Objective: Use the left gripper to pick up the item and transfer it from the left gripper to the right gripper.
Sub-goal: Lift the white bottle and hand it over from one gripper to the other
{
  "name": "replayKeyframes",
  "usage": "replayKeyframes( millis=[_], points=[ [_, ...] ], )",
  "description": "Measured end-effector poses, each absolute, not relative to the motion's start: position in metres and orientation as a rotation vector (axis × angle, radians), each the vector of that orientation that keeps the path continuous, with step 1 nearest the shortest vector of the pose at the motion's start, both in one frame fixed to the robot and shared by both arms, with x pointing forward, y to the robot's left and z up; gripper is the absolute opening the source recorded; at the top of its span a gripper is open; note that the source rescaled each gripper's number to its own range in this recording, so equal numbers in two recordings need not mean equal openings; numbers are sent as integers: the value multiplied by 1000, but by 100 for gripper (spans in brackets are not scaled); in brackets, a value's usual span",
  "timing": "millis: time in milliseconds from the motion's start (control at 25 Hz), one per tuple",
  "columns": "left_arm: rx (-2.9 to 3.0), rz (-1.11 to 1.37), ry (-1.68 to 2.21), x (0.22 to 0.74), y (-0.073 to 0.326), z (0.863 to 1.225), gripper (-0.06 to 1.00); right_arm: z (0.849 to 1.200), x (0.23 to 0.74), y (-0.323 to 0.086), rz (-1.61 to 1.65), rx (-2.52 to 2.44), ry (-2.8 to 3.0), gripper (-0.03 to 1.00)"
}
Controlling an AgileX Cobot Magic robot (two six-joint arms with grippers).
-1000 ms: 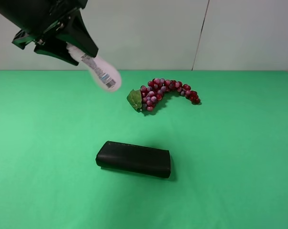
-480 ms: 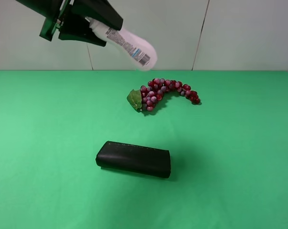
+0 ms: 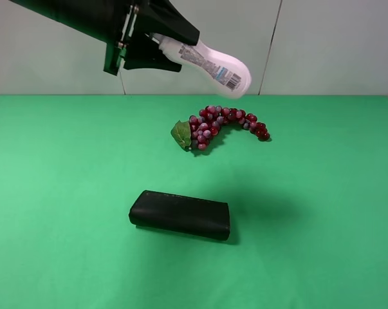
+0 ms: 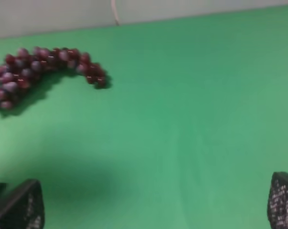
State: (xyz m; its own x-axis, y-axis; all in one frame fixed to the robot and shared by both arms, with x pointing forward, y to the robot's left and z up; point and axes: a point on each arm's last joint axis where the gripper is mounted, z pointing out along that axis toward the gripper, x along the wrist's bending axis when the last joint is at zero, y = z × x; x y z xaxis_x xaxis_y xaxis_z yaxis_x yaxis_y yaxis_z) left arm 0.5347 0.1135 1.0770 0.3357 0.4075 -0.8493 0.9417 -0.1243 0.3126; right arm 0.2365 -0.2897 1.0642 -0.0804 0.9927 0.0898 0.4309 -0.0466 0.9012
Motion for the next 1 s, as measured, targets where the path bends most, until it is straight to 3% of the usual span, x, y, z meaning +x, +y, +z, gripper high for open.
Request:
replayKeyframes(
  millis=[1000],
  points=[
    [1747, -825, 1140, 535, 110, 1066, 1, 1109, 348, -238, 1136, 984, 2157, 100]
  ],
)
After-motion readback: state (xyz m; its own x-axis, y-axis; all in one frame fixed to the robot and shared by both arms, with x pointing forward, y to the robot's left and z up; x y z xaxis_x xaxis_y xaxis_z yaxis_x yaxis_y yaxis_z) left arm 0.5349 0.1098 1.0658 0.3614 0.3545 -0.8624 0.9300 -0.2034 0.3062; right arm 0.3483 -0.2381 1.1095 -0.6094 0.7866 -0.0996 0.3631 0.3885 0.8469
